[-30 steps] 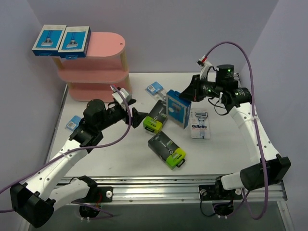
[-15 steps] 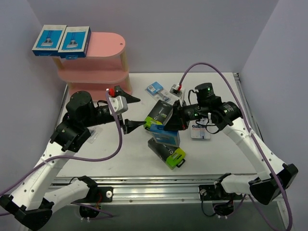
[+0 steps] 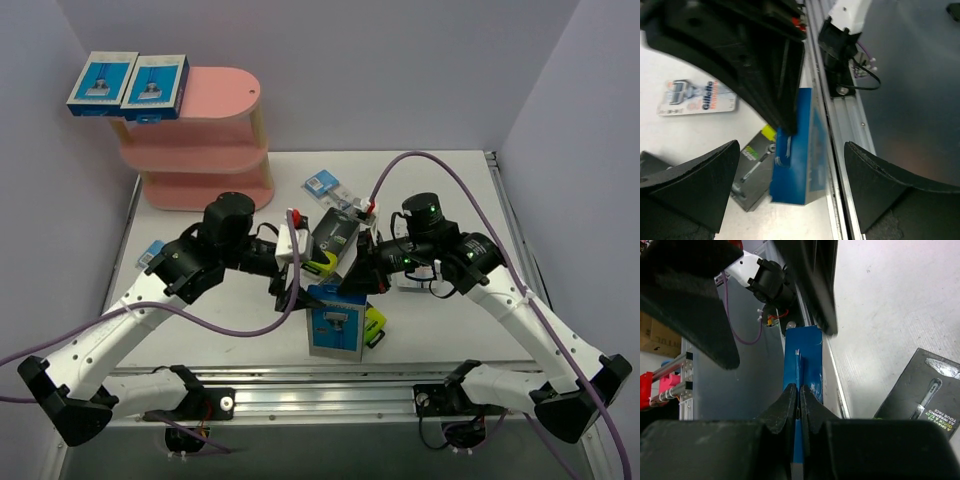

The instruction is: Place and organize the shaving razors onto the shelf

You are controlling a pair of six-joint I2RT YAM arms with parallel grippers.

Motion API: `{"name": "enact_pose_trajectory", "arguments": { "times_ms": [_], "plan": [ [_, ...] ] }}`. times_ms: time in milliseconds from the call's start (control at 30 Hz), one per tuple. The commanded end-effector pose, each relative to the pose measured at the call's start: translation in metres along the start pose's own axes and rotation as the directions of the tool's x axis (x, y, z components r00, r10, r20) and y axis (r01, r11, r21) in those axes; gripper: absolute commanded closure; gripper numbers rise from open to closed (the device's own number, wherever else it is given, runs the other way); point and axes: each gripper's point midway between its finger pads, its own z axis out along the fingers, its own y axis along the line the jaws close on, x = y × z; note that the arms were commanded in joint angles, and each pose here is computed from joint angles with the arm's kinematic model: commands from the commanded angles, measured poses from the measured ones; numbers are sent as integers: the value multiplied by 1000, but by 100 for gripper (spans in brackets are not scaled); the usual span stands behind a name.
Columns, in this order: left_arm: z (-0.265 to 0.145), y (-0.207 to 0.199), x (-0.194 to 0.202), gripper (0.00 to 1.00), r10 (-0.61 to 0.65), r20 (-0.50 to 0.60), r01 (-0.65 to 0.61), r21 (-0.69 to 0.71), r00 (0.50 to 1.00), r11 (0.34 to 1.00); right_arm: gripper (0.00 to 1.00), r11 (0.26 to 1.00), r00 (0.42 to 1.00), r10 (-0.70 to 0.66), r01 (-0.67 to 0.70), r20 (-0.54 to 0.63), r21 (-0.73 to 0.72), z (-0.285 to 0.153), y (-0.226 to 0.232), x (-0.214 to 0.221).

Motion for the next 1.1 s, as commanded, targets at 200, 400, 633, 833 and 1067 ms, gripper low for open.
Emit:
{"name": "enact_pose_trajectory", "arguments": {
  "times_ms": [200, 400, 633, 833, 1067],
  "plan": [
    [29, -19, 48, 6, 16, -213, -1, 68, 977, 998, 100, 994, 994, -76, 81, 73, -70, -6, 27, -11],
    [27, -7, 63, 6, 33, -288, -34, 1, 957, 999, 100, 993, 993, -88, 94, 79, -71, -9, 30, -9],
    [26, 4, 60, 27, 37, -272, -58, -68, 962, 996, 100, 995, 995, -72, 76, 73, -58, -7, 25, -6],
    [26, 7, 56, 65, 24, -238, -50, -102, 971, 994, 75, 998, 992, -65, 66, 106, -8, -6, 18, -13],
    [19, 5, 75, 92, -40, -274, -3, -157, 961, 988, 38, 998, 989, -45, 37, 141, 56, -3, 3, -18]
  ]
}}
